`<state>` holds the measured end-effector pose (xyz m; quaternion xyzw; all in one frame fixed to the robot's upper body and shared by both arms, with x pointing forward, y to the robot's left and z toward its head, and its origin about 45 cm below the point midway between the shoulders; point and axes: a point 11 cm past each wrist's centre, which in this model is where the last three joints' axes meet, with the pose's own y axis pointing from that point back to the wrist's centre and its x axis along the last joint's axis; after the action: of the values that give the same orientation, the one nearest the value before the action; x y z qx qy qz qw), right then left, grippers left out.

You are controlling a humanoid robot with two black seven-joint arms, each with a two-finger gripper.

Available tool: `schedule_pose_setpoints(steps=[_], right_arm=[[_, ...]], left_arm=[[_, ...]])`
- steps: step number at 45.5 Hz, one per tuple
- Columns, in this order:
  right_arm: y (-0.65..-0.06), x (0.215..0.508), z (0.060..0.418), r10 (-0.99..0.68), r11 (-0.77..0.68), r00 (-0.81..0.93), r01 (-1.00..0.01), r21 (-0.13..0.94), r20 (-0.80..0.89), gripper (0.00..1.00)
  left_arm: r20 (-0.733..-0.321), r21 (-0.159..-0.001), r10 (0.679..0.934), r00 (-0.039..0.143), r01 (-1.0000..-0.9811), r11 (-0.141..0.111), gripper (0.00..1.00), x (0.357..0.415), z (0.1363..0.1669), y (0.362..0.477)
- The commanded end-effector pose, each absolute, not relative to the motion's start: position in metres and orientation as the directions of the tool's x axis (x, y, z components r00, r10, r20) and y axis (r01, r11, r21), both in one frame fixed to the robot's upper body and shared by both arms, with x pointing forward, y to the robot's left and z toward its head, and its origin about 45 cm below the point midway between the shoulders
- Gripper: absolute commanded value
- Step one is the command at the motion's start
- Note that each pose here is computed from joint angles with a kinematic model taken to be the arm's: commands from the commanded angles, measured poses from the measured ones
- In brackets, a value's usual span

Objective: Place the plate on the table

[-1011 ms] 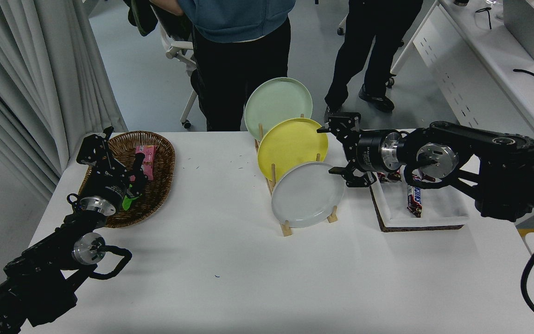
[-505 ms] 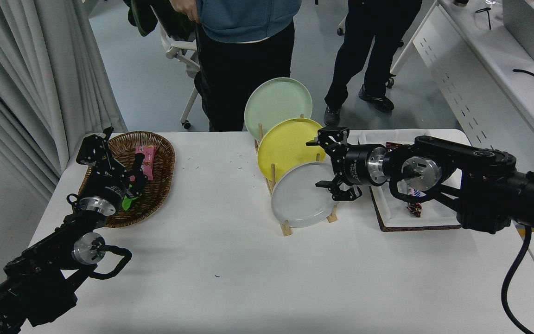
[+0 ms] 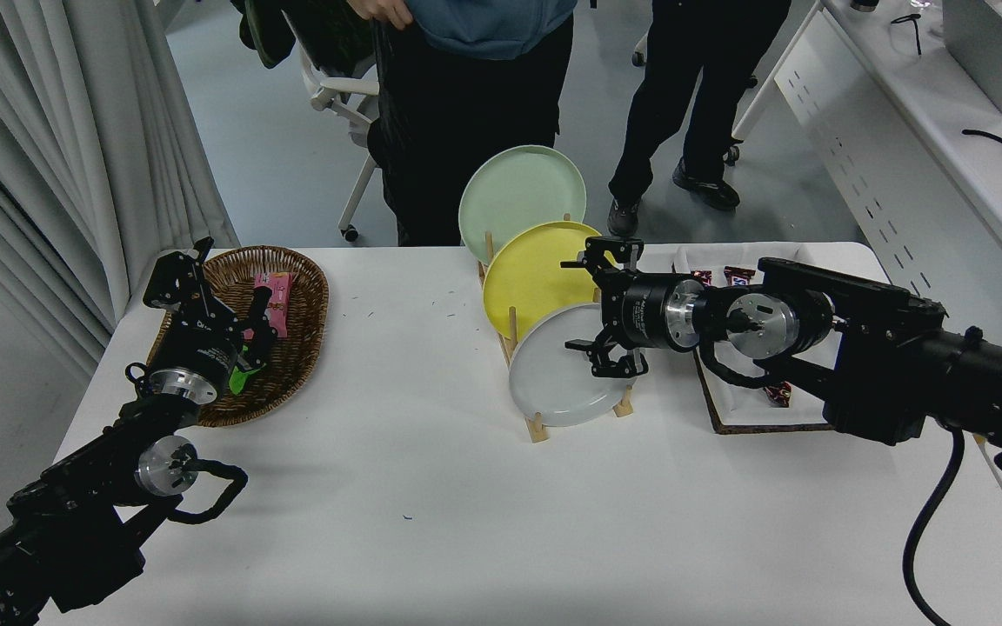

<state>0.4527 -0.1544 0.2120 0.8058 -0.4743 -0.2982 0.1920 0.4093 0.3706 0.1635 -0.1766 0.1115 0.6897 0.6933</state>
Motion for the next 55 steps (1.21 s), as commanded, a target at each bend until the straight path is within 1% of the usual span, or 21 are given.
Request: schedule_pose_setpoints(steps=[1, 6, 8, 10, 15, 17, 20, 22, 23, 40, 45, 55], right_arm=[[-0.1568, 0.4555, 0.2133, -0.898, -0.440, 0.332, -0.667, 0.601, -0.289, 1.00], [-0.1560, 0.4564, 0.2147, -0.900, -0.436, 0.322, -0.673, 0.598, -0.294, 0.99], [-0.1555, 0.4572, 0.2164, -0.899, -0.437, 0.320, -0.676, 0.593, -0.299, 0.96], [-0.1547, 0.4577, 0.2180, -0.897, -0.442, 0.320, -0.677, 0.589, -0.305, 0.86], [-0.1525, 0.4581, 0.2207, -0.890, -0.455, 0.330, -0.676, 0.580, -0.314, 0.69], [-0.1526, 0.4578, 0.2200, -0.890, -0.455, 0.333, -0.675, 0.581, -0.311, 0.65], [-0.1532, 0.4581, 0.2200, -0.892, -0.452, 0.331, -0.676, 0.581, -0.309, 0.61], [-0.1532, 0.4581, 0.2200, -0.892, -0.452, 0.331, -0.676, 0.581, -0.309, 0.53], [-0.1534, 0.4580, 0.2196, -0.892, -0.452, 0.332, -0.676, 0.582, -0.306, 0.51], [-0.1561, 0.4580, 0.2178, -0.900, -0.436, 0.317, -0.679, 0.591, -0.300, 0.51], [-0.1553, 0.4580, 0.2180, -0.900, -0.436, 0.315, -0.679, 0.590, -0.302, 0.42], [-0.1583, 0.4579, 0.2175, -0.905, -0.425, 0.306, -0.680, 0.597, -0.295, 0.40]], left_arm=[[-0.397, -0.091, 0.917, 0.025, -0.9958, -0.013, 1.00, 0.4093, 0.1635, 0.3704], [-0.398, -0.091, 0.917, 0.024, -0.9958, -0.014, 1.00, 0.4093, 0.1635, 0.3705], [-0.398, -0.091, 0.917, 0.024, -0.9958, -0.014, 1.00, 0.4093, 0.1635, 0.3705], [-0.398, -0.091, 0.917, 0.024, -0.9958, -0.014, 1.00, 0.4093, 0.1635, 0.3705], [-0.398, -0.091, 0.917, 0.024, -0.9958, -0.014, 1.00, 0.4093, 0.1635, 0.3705], [-0.398, -0.091, 0.917, 0.024, -0.9958, -0.014, 1.00, 0.4093, 0.1635, 0.3705], [-0.397, -0.091, 0.917, 0.025, -0.9958, -0.013, 1.00, 0.4093, 0.1635, 0.3704], [-0.397, -0.091, 0.917, 0.025, -0.9958, -0.013, 1.00, 0.4093, 0.1635, 0.3704], [-0.398, -0.091, 0.917, 0.024, -0.9958, -0.014, 1.00, 0.4093, 0.1635, 0.3705], [-0.399, -0.092, 0.917, 0.023, -0.9957, -0.015, 1.00, 0.4094, 0.1637, 0.3708], [-0.397, -0.091, 0.917, 0.025, -0.9958, -0.013, 1.00, 0.4093, 0.1635, 0.3704], [-0.397, -0.091, 0.917, 0.025, -0.9958, -0.013, 1.00, 0.4093, 0.1635, 0.3704]])
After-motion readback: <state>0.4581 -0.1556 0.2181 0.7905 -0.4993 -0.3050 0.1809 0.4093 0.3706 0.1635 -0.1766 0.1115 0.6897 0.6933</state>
